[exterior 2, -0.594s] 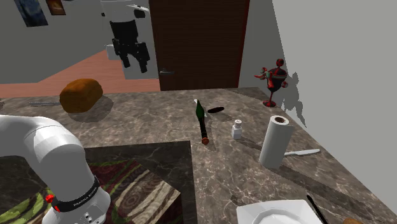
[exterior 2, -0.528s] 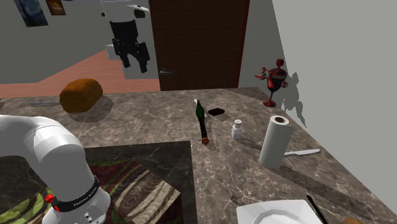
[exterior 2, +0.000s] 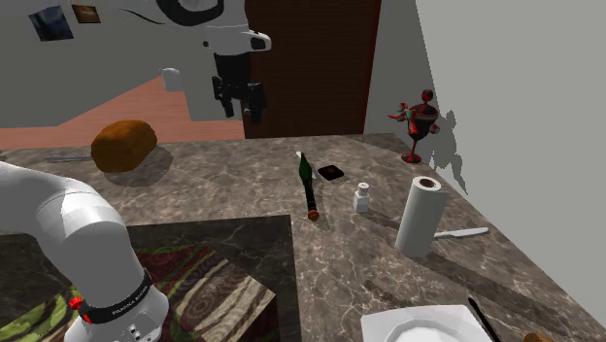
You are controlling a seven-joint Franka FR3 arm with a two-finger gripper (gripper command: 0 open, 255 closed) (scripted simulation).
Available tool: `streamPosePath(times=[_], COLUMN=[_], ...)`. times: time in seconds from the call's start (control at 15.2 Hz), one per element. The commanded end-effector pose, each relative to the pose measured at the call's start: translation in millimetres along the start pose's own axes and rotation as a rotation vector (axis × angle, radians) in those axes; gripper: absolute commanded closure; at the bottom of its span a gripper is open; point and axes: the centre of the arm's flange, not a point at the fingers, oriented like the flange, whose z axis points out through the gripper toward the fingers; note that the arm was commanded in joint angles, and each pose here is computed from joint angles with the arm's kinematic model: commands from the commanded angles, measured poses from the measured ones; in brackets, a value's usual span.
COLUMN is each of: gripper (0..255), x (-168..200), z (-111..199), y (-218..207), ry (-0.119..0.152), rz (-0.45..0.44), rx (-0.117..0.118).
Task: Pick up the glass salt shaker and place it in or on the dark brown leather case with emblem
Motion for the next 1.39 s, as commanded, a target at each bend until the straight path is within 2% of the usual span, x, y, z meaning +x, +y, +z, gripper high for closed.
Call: streamPosePath(times=[0.0, 1.32], gripper=[0, 0], x=[15, 148], z=[14, 140], y=[19, 212], ry=[-0.005, -0.061], rz=[0.006, 0.064], rx=[-0.003, -0.020])
